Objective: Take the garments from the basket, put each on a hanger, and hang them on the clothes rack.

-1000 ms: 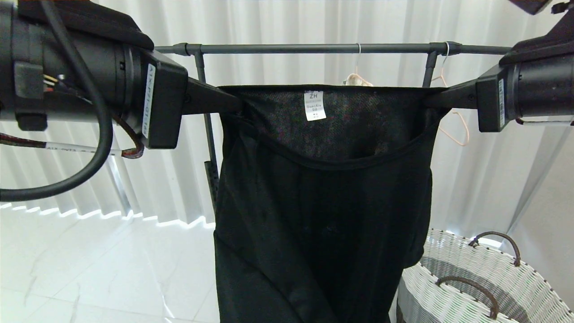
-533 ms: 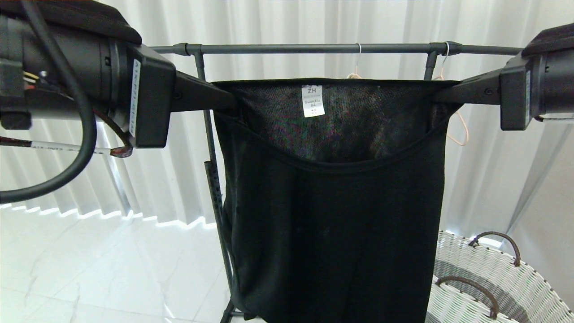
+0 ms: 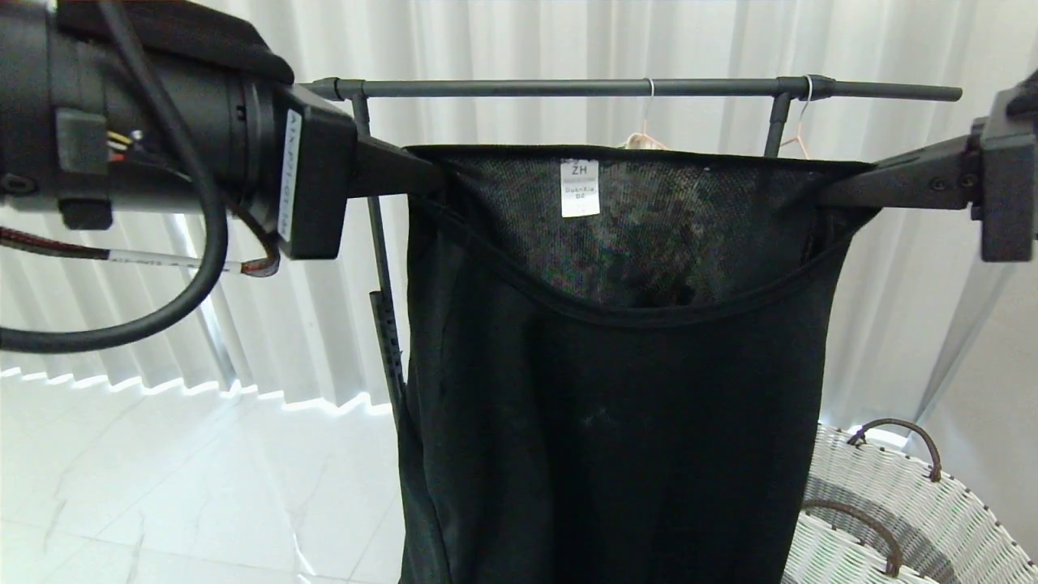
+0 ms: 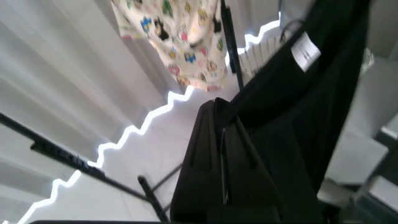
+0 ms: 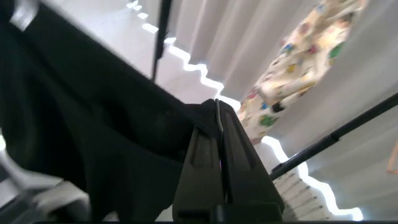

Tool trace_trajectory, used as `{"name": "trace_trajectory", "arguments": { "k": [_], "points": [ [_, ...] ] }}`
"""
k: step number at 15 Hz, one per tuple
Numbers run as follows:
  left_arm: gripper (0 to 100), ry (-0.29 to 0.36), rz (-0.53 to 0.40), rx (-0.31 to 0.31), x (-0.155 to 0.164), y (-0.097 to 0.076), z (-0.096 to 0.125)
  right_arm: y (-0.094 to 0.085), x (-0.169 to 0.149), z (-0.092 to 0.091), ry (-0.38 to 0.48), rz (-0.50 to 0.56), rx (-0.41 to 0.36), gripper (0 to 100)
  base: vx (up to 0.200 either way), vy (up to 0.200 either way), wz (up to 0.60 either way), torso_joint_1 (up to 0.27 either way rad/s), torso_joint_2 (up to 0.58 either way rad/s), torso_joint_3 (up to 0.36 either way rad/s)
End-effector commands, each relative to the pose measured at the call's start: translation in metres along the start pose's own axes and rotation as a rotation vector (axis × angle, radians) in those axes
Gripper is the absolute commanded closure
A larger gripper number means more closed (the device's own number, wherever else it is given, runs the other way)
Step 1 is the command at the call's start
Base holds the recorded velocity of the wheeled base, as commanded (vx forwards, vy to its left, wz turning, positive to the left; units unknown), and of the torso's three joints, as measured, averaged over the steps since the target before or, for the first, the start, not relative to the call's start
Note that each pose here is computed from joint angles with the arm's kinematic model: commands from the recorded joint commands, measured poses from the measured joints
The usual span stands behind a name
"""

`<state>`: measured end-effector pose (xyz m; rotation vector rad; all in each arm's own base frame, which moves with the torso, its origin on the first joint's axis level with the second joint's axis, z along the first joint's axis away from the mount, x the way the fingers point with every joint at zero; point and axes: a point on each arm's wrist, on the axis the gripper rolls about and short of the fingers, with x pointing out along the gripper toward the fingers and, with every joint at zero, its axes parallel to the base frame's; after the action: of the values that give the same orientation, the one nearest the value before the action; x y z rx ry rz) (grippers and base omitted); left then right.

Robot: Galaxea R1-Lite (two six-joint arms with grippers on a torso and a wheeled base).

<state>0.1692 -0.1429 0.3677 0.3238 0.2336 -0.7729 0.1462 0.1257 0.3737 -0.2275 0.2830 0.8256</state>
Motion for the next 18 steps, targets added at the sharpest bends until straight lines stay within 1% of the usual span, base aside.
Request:
{"name": "trace_trajectory", "arguments": {
  "k": [1,3,4,6,8,11,18],
  "points": [
    [100,0.002,-0.003,0.001,0.022,0.001,0.001,0.004,-0.024,-0.001,-0.023,0.042,-0.003,100,0.000,0.000,0.00,0.000,0.00,0.000],
    [100,-0.039,-0.002,0.006,0.043,0.001,0.009,0.008,-0.034,-0.002,-0.035,0.126,-0.003,100,0.000,0.000,0.00,0.000,0.00,0.000],
    [100,-0.044,-0.005,0.006,0.052,0.001,0.013,0.010,-0.036,-0.002,-0.043,0.161,-0.006,100,0.000,0.000,0.00,0.000,0.00,0.000],
    [100,-0.070,-0.001,0.008,0.075,0.005,0.026,0.019,-0.037,-0.001,-0.047,0.235,-0.010,100,0.000,0.000,0.00,0.000,0.00,0.000],
    [100,-0.088,0.003,0.008,0.088,0.006,0.032,0.028,-0.035,0.000,-0.045,0.287,-0.014,100,0.000,0.000,0.00,0.000,0.00,0.000],
    [100,-0.085,0.002,0.008,0.092,0.007,0.032,0.033,-0.034,0.000,-0.044,0.315,-0.023,100,0.000,0.000,0.00,0.000,0.00,0.000],
    [100,-0.086,0.003,0.007,0.089,0.007,0.032,0.033,-0.035,0.000,-0.045,0.312,-0.017,100,0.000,0.000,0.00,0.000,0.00,0.000]
  ]
}}
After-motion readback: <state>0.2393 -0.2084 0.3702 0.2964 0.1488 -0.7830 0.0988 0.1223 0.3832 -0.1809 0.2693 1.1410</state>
